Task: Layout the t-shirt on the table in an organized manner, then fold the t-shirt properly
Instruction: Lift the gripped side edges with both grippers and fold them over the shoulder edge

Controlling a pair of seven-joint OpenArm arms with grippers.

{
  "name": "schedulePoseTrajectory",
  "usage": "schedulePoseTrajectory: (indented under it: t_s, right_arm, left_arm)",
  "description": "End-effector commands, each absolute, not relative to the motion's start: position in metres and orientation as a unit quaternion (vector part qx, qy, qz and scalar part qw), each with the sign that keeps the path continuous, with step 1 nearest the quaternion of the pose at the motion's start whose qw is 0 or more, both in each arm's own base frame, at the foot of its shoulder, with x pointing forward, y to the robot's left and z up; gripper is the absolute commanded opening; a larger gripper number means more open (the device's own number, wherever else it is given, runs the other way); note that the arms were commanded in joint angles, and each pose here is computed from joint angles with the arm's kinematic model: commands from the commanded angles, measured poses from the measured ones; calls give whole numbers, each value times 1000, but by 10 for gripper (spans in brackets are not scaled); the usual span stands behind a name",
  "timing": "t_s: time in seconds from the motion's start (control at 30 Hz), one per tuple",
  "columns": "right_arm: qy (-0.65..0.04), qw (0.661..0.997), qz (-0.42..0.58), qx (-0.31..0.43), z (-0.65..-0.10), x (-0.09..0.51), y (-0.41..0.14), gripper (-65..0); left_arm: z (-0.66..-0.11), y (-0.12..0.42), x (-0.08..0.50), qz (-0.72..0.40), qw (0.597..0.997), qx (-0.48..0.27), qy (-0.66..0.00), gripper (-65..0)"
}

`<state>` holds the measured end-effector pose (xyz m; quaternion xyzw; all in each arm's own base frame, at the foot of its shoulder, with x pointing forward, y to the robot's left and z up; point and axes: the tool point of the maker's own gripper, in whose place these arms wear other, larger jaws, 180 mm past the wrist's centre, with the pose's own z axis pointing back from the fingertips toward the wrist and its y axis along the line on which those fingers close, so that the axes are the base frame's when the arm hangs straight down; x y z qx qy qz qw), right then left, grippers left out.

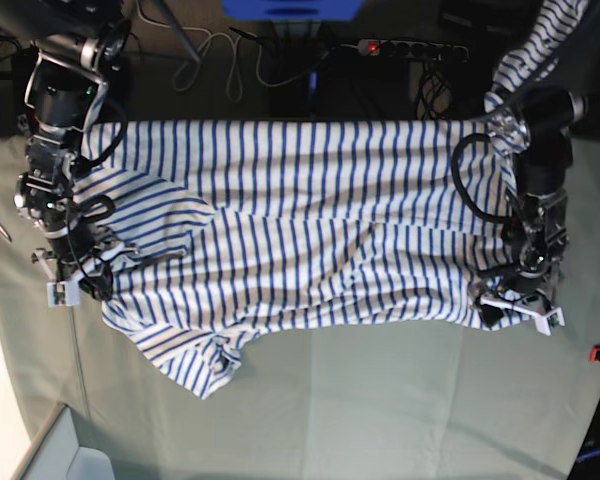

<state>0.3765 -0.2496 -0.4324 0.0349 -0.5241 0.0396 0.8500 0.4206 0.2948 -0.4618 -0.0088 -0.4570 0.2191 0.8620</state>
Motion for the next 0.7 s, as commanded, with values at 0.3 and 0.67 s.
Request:
schedulePoseTrajectory:
  t_s: [0.3,0.67]
  right_arm:
    - [-555,830,38,36,-411,391,-253,-650]
    - [-585,808,24,62,-393,379,-253,-650]
  left_arm:
    - [-452,298,430,227,860,-14,-456,-648]
    - [-403,307,421,213,848,-11,-484,-650]
